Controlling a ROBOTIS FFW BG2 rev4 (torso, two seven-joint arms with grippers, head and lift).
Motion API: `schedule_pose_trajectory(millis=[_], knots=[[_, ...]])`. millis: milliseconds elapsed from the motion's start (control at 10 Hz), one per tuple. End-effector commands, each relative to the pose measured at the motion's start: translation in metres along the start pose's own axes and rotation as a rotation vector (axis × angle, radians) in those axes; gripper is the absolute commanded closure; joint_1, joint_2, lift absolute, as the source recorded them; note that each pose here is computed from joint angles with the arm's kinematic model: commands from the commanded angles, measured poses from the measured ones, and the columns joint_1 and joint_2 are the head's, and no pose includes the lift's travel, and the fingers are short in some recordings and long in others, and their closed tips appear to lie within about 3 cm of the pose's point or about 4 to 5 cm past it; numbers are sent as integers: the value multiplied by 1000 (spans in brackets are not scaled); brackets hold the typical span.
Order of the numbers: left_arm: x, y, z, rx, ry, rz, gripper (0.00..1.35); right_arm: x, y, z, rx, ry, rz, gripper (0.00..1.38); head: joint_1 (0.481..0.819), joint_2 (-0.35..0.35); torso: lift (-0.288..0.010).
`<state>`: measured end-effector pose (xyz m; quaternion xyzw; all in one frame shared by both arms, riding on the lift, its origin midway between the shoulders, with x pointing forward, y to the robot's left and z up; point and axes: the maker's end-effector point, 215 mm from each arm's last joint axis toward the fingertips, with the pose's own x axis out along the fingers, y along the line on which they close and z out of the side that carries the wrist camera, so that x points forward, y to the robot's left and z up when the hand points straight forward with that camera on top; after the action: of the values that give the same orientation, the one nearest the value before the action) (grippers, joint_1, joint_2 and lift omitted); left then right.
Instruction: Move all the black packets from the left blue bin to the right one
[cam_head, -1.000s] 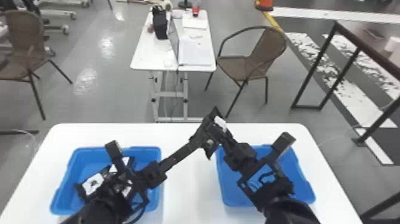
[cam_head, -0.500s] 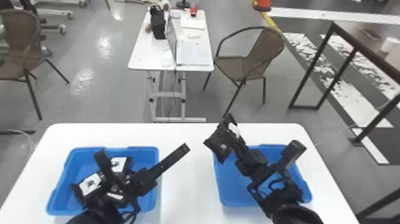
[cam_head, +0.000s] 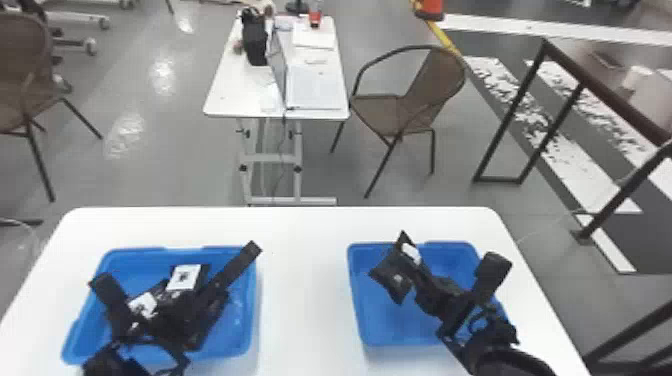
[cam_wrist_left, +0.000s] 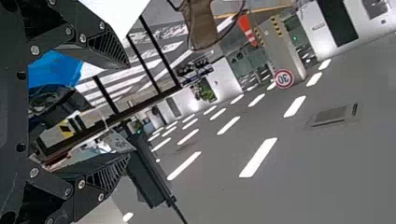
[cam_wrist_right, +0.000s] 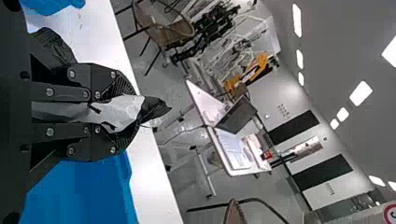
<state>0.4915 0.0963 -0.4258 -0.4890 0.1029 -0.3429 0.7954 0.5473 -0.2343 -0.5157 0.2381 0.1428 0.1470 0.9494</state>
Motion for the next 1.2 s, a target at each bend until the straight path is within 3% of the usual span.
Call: schedule_pose_trajectory(millis=[0, 200, 300, 400, 600, 800, 900, 1100], knots=[[-8, 5, 19, 28, -45, 15, 406, -4, -36, -5, -14, 35, -63, 1200, 695, -145, 0], [-26, 21, 35, 61, -88, 84, 404, -13, -67, -11, -13, 54, -127, 449, 695, -153, 0], [-39, 30, 44, 83, -105, 125, 401, -15, -69, -5, -22, 32, -133, 156, 695, -155, 0], [-54, 43, 52, 113, -112, 187, 401, -19, -66, 6, -49, 6, -133, 65, 695, -150, 0], [-86, 72, 67, 180, -86, 309, 406, -27, -29, 44, -125, -94, -106, 136, 695, -117, 0], [-111, 96, 74, 220, -64, 407, 407, -49, 33, 85, -368, -182, -67, 137, 695, -71, 0], [-119, 105, 77, 238, -64, 449, 409, -65, 51, 87, -480, -165, -56, 137, 695, -37, 0], [-134, 121, 79, 269, -50, 523, 415, -89, 71, 79, -585, -141, -42, 139, 695, 16, 0]])
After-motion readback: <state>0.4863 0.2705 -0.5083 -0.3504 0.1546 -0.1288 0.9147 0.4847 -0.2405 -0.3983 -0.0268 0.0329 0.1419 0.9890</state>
